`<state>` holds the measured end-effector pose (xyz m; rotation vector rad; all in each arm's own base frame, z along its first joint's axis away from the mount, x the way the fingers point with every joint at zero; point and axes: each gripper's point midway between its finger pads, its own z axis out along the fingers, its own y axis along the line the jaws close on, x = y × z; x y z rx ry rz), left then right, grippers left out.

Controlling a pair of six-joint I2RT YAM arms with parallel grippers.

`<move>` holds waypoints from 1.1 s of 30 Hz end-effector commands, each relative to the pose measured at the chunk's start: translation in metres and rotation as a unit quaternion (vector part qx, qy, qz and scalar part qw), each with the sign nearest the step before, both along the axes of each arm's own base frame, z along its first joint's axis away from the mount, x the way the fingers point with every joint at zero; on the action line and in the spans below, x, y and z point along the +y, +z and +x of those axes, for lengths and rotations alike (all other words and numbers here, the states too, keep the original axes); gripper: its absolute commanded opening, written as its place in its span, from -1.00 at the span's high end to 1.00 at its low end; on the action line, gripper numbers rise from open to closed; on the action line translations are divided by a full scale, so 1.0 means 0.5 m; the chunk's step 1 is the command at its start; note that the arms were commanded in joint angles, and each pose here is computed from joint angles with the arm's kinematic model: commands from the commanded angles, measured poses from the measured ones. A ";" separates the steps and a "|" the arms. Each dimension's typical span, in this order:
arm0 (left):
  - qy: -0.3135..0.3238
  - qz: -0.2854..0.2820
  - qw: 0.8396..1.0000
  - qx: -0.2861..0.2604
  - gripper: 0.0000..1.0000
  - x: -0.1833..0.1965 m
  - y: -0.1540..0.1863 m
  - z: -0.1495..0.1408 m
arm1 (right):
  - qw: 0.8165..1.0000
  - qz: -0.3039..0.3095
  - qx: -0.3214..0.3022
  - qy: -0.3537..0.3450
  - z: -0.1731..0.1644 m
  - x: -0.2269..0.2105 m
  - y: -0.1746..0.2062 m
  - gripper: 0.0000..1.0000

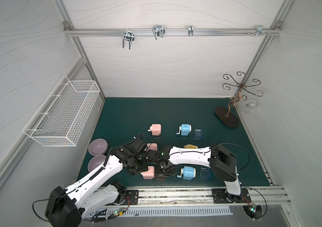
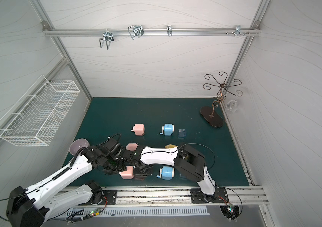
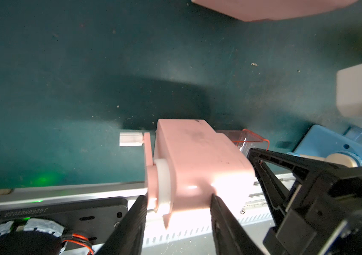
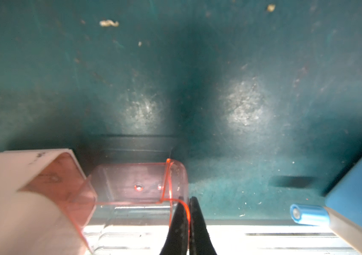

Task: Put the tray back into the pencil sharpener
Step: Close the container of the pencil sharpener.

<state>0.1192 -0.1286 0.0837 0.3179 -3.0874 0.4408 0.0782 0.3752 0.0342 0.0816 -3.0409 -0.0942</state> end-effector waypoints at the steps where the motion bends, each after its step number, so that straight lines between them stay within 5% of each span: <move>1: 0.002 0.018 1.000 0.013 0.01 0.009 -0.015 -0.011 | 1.000 -0.002 0.006 0.004 -0.004 0.013 -0.012 0.92; 15: 0.002 0.016 1.000 0.011 0.02 0.008 -0.013 -0.010 | 0.999 -0.043 -0.006 0.012 0.007 0.007 -0.014 0.90; 33: 0.006 0.009 1.000 0.008 0.03 0.002 -0.016 -0.005 | 0.999 -0.014 -0.007 0.040 -0.008 0.036 -0.027 0.87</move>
